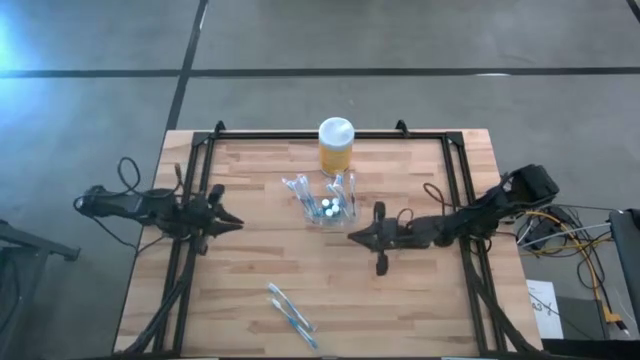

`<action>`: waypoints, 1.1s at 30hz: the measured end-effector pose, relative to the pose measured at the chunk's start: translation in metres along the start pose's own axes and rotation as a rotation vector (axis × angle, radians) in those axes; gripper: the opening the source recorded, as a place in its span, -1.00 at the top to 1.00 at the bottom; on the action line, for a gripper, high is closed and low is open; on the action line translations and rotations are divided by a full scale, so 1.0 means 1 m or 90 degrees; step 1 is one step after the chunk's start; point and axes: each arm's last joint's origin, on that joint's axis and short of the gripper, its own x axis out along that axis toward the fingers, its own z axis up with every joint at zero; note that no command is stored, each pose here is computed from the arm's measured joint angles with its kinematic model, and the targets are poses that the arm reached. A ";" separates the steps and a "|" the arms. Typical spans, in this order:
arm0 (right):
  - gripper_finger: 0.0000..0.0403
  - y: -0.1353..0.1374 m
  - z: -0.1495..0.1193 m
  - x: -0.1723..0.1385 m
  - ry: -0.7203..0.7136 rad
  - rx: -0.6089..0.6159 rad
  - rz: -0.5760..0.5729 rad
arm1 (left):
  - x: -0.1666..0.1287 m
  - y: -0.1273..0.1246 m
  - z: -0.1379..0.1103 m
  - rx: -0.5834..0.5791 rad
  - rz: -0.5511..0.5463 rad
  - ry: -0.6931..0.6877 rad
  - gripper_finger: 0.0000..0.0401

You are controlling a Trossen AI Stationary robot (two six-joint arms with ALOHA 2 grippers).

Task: Pick & Place toothbrushing station
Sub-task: Put the blue toothbrush into the transparent organizer

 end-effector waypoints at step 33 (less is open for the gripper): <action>0.96 0.123 0.043 0.128 0.424 0.042 -0.204 | 0.007 0.003 -0.028 -0.015 0.006 -0.031 0.95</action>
